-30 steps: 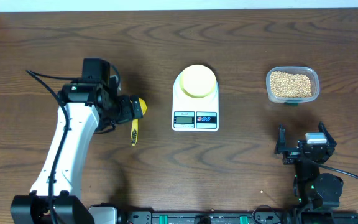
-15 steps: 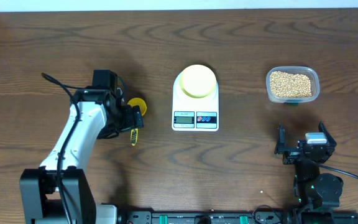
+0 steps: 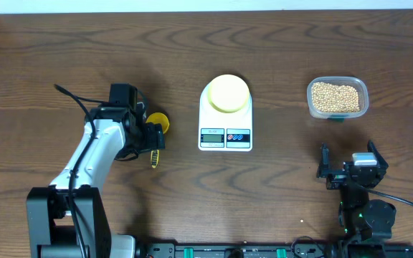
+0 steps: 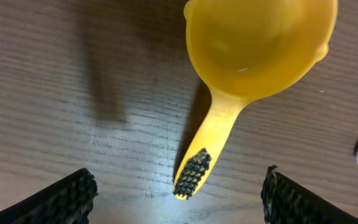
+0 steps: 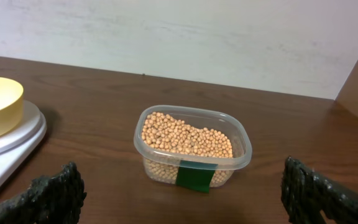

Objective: Scoop item into bowl and weigh 50g on scale
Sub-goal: 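Lower the left gripper and close it on the yellow scoop handle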

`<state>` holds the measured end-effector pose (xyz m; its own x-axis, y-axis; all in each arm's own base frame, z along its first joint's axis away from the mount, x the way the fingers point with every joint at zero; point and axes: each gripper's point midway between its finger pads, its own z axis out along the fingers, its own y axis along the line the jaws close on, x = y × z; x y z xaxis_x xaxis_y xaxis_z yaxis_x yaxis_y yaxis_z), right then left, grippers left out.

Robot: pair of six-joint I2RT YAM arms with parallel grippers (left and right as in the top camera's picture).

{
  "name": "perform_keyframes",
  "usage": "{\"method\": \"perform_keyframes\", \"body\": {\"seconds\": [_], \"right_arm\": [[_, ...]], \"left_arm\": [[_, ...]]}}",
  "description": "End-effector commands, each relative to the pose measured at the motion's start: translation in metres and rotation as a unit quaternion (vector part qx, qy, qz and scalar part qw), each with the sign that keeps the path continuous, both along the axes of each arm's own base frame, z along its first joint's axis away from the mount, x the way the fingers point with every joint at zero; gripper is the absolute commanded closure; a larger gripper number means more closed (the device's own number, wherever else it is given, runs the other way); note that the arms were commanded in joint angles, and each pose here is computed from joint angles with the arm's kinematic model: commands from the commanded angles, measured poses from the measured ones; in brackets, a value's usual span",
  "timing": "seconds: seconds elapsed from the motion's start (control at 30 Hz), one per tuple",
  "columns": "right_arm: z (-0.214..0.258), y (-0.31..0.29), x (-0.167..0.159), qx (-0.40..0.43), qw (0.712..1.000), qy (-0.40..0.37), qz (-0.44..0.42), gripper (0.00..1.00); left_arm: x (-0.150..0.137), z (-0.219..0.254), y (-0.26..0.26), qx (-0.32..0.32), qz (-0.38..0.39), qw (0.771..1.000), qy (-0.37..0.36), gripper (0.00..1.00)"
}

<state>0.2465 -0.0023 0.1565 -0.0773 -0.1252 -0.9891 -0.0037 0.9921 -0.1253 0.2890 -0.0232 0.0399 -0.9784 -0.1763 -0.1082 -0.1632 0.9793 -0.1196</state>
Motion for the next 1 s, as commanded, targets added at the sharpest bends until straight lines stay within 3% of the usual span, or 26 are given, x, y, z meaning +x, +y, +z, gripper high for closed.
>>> {"method": "perform_keyframes", "body": {"seconds": [0.0, 0.97], "right_arm": [[-0.002, 0.003, 0.000, -0.001, 1.000, 0.003, 0.005, 0.01], [-0.002, 0.003, 0.000, -0.001, 1.000, 0.003, 0.005, 0.01]], "left_arm": [[-0.006, -0.008, -0.010, -0.024, -0.041, 0.999, 0.005, 0.13], [-0.009, -0.048, -0.035, -0.080, -0.163, 0.982, -0.052, 0.21]]}}
